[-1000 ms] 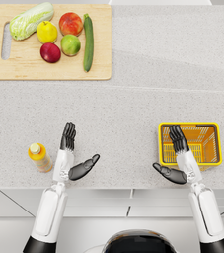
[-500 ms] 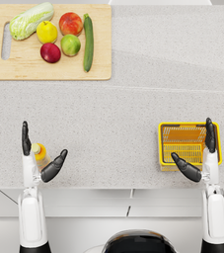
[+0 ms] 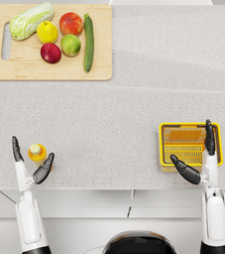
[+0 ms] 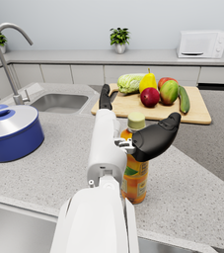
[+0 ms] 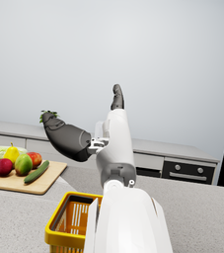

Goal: Pick up the lemon tea and place it into the yellow basket

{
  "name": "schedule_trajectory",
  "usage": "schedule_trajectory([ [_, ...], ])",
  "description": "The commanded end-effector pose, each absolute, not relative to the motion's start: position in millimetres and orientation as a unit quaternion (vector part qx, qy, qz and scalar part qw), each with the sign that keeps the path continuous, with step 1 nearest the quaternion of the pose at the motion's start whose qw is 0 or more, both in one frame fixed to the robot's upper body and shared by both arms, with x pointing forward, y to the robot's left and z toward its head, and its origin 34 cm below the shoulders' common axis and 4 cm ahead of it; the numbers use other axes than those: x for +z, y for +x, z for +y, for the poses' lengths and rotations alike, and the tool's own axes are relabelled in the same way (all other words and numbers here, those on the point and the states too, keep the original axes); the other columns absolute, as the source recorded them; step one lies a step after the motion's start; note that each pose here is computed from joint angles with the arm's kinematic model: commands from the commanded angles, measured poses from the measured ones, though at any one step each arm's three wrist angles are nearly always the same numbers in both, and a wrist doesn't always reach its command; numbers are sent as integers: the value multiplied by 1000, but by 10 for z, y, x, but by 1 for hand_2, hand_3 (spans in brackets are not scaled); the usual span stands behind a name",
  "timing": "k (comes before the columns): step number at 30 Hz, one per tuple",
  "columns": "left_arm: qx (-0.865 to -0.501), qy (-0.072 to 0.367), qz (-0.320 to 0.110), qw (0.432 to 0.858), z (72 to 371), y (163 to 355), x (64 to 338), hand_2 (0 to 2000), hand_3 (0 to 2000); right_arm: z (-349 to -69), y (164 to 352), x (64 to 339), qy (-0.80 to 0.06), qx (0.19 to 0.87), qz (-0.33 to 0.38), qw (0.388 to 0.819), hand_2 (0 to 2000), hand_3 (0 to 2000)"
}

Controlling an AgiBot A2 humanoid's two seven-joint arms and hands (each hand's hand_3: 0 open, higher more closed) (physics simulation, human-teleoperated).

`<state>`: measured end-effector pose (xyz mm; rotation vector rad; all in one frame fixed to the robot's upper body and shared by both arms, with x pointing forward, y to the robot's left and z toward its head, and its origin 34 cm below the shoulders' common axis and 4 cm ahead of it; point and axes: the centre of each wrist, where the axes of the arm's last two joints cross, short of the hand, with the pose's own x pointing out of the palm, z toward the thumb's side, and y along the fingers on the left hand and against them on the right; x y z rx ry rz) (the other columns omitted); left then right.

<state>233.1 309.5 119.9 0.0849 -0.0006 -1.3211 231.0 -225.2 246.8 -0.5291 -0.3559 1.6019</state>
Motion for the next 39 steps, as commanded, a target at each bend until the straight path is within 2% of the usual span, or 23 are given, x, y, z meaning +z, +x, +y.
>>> schedule_trajectory([
  [1, -611, -3, 29, 791, 3136, 2508, 952, 0, 0, -2167, 2300, 2490, -235, 715, -163, 638, 0, 0],
  [7, -605, -64, 63, 791, 3140, 2746, 645, 0, 0, -2126, 2318, 2471, -228, 719, -165, 636, 0, 0],
  [10, -604, -97, 86, 787, 3118, 2779, 456, 0, 0, -2105, 2309, 2491, -229, 719, -170, 633, 0, 0],
  [11, -605, -97, 85, 786, 3108, 2769, 457, 1361, 327, -2095, 2309, 2502, -230, 720, -173, 632, 0, 0],
  [12, -627, -101, 82, 768, 3118, 2759, 437, 2000, 653, -2095, 2309, 2502, -230, 719, -174, 632, 0, 0],
  [14, -658, -93, 80, 743, 3089, 2758, 475, 2000, 1307, -2084, 2308, 2492, -227, 720, -174, 632, 0, 0],
  [16, -663, -75, 71, 741, 3060, 2741, 564, 2000, 1960, -2054, 2307, 2492, -226, 724, -176, 628, 0, 0],
  [19, -671, 2, 15, 741, 2933, 2745, 1033, 2000, 2000, -1972, 2344, 2462, -217, 734, -175, 620, 0, 0],
  [21, -689, 63, -31, 721, 2785, 2776, 1443, 2000, 2000, -1749, 2379, 2503, -212, 755, -190, 590, 0, 0],
  [24, -721, 157, -104, 667, 2436, 2771, 2087, 2000, 2000, -1404, 2437, 2463, -186, 787, -200, 553, 0, 0],
  [27, -747, 217, -170, 605, 2041, 2747, 2564, 2000, 2000, -1223, 2461, 2443, -176, 804, -200, 532, 0, 0],
  [33, -801, 226, -243, 498, 1238, 2715, 2912, 2000, 2000, -943, 2600, 2331, -146, 827, -184, 511, 0, 0],
  [36, -836, 216, -233, 448, 909, 2623, 2827, 2000, 2000, -792, 2686, 2362, -138, 834, -186, 501, 0, 0],
  [39, -856, 204, -210, 426, 773, 2575, 2672, 2000, 2000, -760, 2738, 2454, -140, 830, -199, 502, 0, 0],
])
